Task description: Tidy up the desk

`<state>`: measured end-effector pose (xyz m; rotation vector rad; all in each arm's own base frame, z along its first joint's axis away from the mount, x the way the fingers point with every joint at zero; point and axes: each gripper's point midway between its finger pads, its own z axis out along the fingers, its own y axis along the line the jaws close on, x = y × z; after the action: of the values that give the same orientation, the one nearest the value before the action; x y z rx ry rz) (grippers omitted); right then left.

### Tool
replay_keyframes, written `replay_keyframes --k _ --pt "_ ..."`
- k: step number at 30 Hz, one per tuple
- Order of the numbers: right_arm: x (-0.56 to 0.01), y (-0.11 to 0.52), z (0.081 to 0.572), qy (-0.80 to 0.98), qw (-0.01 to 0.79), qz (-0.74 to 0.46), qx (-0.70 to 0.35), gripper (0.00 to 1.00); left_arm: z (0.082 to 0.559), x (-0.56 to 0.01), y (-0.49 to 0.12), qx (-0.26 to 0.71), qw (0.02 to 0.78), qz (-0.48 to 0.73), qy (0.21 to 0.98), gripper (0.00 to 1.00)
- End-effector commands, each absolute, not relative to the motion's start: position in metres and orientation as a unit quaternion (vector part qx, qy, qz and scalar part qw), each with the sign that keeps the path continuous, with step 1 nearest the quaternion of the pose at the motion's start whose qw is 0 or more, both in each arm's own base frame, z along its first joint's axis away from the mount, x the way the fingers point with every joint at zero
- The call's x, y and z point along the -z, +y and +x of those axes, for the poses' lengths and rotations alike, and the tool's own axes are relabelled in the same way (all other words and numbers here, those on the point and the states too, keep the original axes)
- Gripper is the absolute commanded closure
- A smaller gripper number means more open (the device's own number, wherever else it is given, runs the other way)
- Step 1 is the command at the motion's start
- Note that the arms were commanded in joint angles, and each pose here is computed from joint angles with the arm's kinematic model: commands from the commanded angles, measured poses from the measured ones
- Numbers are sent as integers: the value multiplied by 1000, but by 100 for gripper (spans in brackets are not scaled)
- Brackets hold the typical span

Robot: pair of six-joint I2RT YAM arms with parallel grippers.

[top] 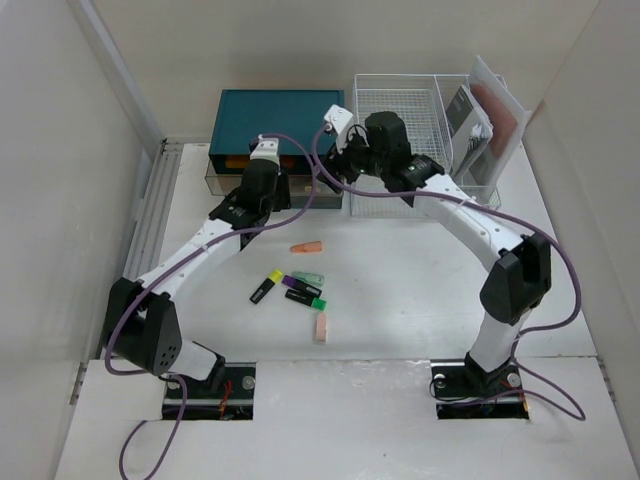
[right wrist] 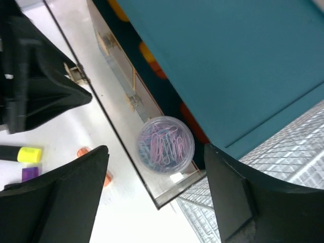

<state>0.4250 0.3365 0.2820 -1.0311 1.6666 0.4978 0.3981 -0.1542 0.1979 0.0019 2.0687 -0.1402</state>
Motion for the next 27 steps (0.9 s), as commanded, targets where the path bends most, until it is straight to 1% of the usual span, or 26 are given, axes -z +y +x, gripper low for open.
replay_keyframes --k 1,4,5,7,9,10,11,12,13,14,17,18,21,22,23,24,26,27 --pt "-334 332 411 661 578 -428 -213 18 410 -221 -160 74 533 -2 843 87" --pt "-341 328 406 657 583 -427 -213 18 416 -223 -153 73 534 -9 843 86" --pt "-335 328 406 661 578 -428 -213 19 417 -218 -154 71 530 -9 845 86" --pt "-348 324 399 651 593 -422 -216 23 425 -224 -153 68 534 -9 843 86" --pt "-352 318 397 651 598 -414 -217 37 433 -226 -151 66 536 -14 841 86" --pt "-351 316 394 653 598 -411 -220 44 437 -222 -153 64 532 -13 844 81" --pt "-357 311 391 648 603 -410 -221 55 443 -230 -155 65 539 -11 840 77" --pt "-358 310 386 645 602 -413 -225 57 449 -231 -150 58 541 -18 839 72" --pt "-349 304 386 653 595 -411 -223 57 454 -224 -153 56 536 -17 842 65" --pt "-353 301 380 651 599 -411 -223 57 461 -233 -155 59 543 -18 838 52" --pt "-338 291 374 662 589 -409 -219 57 473 -225 -153 47 536 -19 842 47" --pt "-340 286 372 661 591 -408 -220 57 476 -229 -155 49 540 -20 840 40" --pt "-323 281 369 669 578 -413 -219 57 478 -225 -156 46 535 -19 844 32" --pt "-322 278 368 670 577 -412 -220 57 478 -225 -156 49 534 -23 844 25" --pt "-318 279 366 670 571 -416 -226 57 477 -220 -156 49 529 -26 847 23" --pt "-310 279 366 674 567 -417 -226 57 474 -226 -157 57 536 -25 842 22" --pt "-310 280 360 667 565 -426 -234 57 462 -221 -157 71 528 -28 846 18" --pt "-303 281 358 669 558 -429 -238 55 455 -238 -154 78 544 -31 835 13"
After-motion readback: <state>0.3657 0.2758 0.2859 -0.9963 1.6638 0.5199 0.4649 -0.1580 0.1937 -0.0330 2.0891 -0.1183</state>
